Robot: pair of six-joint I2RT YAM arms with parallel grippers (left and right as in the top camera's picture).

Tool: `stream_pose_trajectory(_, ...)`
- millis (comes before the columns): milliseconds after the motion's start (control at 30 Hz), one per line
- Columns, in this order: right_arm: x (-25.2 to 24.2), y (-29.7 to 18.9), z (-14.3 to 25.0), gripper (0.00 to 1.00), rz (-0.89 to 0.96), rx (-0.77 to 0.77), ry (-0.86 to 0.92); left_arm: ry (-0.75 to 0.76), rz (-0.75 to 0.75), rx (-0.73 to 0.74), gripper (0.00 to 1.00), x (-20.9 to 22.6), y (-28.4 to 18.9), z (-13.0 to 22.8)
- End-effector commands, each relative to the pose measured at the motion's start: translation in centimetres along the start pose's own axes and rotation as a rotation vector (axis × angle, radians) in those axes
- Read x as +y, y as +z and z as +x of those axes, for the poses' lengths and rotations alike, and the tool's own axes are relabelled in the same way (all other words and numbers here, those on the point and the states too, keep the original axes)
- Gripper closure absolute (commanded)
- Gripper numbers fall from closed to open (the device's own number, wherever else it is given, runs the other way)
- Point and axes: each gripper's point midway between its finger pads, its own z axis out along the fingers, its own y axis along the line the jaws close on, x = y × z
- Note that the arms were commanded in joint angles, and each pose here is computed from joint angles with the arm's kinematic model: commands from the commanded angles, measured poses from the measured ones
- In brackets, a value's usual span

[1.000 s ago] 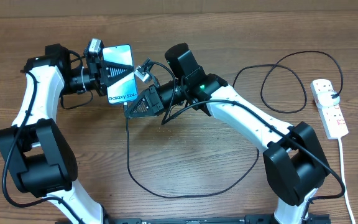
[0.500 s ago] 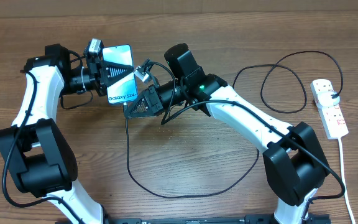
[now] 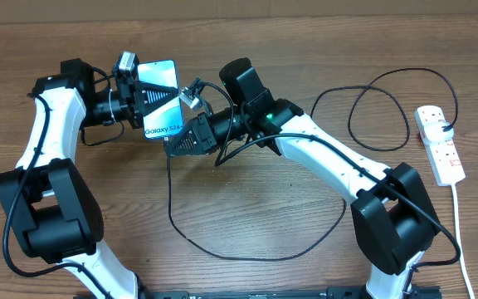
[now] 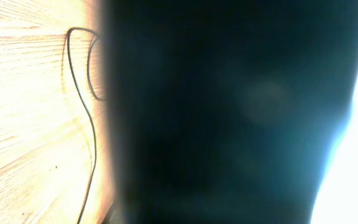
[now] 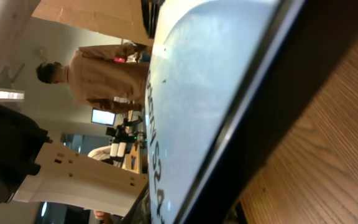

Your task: Plug charger to phone and switch on socket

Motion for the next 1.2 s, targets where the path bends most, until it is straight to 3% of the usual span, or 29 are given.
stream_pose_trajectory(0, 1.6, 1.0, 0.3, 0.87, -0.012, 0.013, -0.039, 0.009, 0.051, 0.017, 0.96, -1.6, 0.7, 0.5)
stream_pose_trajectory(100, 1.6, 1.0, 0.3, 0.96, -0.012, 0.013, -0.039, 0.01, 0.051, 0.017, 0.96, -1.6, 0.7, 0.5)
stream_pose_trajectory(600, 1.4, 0.9, 0.4, 0.96, -0.006, 0.014, -0.037, 0.056, 0.001, 0.018, 0.96, -0.7, 0.7, 0.3)
stream_pose_trajectory(800, -2.4, 0.6, 1.4, 0.92, 0.175, -0.001, 0.027, 0.043, -0.313, -0.006, 0.96, 4.6, -0.8, -0.7)
stream_pose_trajectory(900, -5.8, -0.3, 2.2, 0.87, 0.356, -0.015, 0.079, -0.017, -0.516, -0.048, 0.96, 7.8, -2.7, -1.4)
stream_pose_trajectory(967, -7.7, -1.1, 2.5, 0.78, 0.463, -0.031, 0.115, -0.046, -0.605, -0.073, 0.96, 9.1, -3.7, -1.7)
stream_pose_trajectory(1167, -13.2, -5.3, 3.4, 0.73, 0.852, -0.102, 0.206, -0.129, -0.844, -0.148, 0.96, 12.2, -6.7, -2.2)
